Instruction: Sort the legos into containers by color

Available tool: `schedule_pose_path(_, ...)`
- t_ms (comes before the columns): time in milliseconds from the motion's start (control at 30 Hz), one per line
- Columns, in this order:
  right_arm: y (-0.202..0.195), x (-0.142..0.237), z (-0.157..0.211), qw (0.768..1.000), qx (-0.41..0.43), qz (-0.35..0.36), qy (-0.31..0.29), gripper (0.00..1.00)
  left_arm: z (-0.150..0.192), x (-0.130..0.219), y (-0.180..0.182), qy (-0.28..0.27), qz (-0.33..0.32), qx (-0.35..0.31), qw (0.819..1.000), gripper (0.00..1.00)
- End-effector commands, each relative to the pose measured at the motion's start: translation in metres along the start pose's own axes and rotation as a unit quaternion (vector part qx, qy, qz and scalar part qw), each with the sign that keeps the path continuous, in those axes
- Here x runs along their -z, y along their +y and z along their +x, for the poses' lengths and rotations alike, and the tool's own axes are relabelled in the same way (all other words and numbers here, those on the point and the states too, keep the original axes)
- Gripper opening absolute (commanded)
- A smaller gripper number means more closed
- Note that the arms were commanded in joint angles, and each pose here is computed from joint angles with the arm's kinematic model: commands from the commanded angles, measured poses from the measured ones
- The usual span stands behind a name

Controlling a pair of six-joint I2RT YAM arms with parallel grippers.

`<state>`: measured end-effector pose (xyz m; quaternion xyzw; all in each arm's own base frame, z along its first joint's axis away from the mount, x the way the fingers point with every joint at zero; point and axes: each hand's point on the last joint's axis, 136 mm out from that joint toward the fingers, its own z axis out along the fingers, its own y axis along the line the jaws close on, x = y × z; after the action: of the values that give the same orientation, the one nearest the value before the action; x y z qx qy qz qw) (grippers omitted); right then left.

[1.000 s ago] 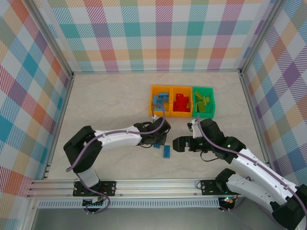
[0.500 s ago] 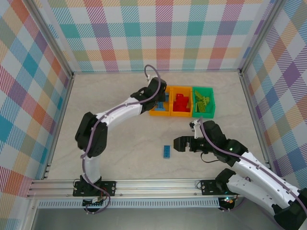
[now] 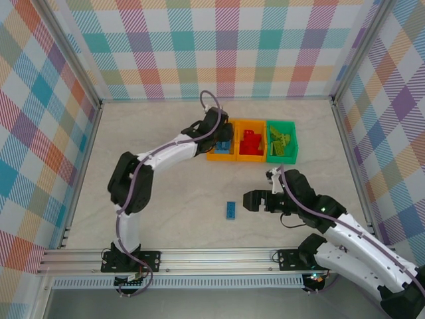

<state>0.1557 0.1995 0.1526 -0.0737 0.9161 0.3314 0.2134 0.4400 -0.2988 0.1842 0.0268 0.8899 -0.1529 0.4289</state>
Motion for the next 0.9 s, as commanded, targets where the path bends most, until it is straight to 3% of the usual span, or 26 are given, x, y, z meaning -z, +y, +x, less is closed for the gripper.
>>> schedule_pose_path(0,0.010,-0.016,0.002,1.000,0.007,0.004,0.009,1.00,-0.028,0.091,-0.031,-0.068,0.094,-0.007,0.993,0.63)
schedule_pose_path(200,0.009,-0.061,0.017,0.996,-0.002,0.080,0.029,1.00,0.032,0.200,-0.028,-0.048,0.128,-0.163,0.977,0.64)
schedule_pose_path(300,0.009,-0.085,0.028,0.992,0.015,0.116,0.040,1.00,0.063,0.242,-0.014,-0.013,0.142,-0.234,0.962,0.67)
schedule_pose_path(400,0.010,-0.105,0.030,0.987,0.032,0.148,0.049,1.00,0.088,0.269,0.006,0.015,0.164,-0.261,0.951,0.73)
schedule_pose_path(467,0.007,-0.115,0.028,0.983,0.041,0.171,0.048,0.97,0.106,0.282,0.014,0.030,0.191,-0.282,0.940,0.79)
schedule_pose_path(600,-0.005,-0.131,0.029,0.974,0.046,0.217,0.054,0.66,0.128,0.293,0.026,0.030,0.216,-0.310,0.925,0.90)
schedule_pose_path(733,-0.019,-0.136,0.035,0.963,0.046,0.255,0.068,0.62,0.128,0.296,0.029,0.014,0.220,-0.327,0.919,1.00)
schedule_pose_path(867,-0.022,-0.135,0.039,0.963,0.045,0.256,0.071,0.55,0.138,0.294,0.029,0.036,0.225,-0.354,0.907,1.00)
